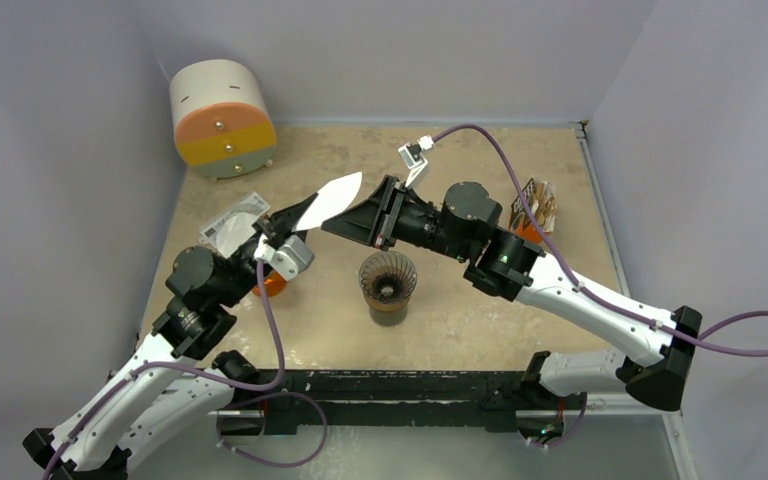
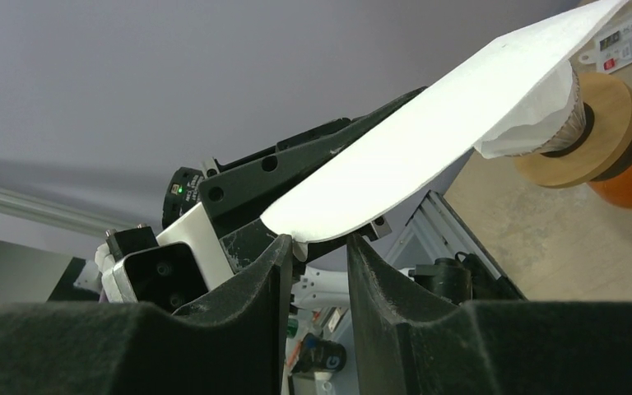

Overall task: Place the coffee filter in the dripper
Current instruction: Place the coffee filter in the coffee dripper.

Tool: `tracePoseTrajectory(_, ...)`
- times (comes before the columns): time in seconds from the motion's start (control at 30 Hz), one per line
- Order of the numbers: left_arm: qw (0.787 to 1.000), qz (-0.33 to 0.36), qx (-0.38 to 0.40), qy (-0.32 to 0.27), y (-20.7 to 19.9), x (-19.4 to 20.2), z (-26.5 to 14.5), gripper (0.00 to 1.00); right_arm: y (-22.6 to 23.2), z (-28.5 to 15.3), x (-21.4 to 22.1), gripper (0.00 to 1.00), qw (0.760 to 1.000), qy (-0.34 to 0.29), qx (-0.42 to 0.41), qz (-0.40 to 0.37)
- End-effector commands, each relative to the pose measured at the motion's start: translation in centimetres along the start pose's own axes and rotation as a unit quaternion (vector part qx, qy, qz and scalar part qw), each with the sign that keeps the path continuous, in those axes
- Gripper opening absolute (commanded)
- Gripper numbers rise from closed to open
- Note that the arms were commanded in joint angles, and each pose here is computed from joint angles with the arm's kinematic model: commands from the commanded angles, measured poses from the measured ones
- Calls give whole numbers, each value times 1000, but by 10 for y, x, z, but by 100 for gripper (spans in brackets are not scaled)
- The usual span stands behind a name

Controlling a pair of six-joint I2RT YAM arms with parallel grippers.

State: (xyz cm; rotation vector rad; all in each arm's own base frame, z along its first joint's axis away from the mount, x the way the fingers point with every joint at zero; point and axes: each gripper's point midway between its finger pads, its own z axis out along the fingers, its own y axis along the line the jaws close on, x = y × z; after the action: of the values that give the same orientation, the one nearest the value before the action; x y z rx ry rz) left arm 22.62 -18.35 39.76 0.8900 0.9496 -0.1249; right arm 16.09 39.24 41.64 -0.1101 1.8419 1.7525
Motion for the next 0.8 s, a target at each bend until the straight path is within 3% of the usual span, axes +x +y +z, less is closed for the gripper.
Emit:
tracePoseTrajectory(0.0,999,-10,-10,-31,11,-23,-2,0,21,-9,-13,34,999,-31,-31,-15)
tracePoseTrajectory(0.77,999,-38,-11,-30,10,-23,1,0,25,-9,-12,35,999,-33,-38,-18)
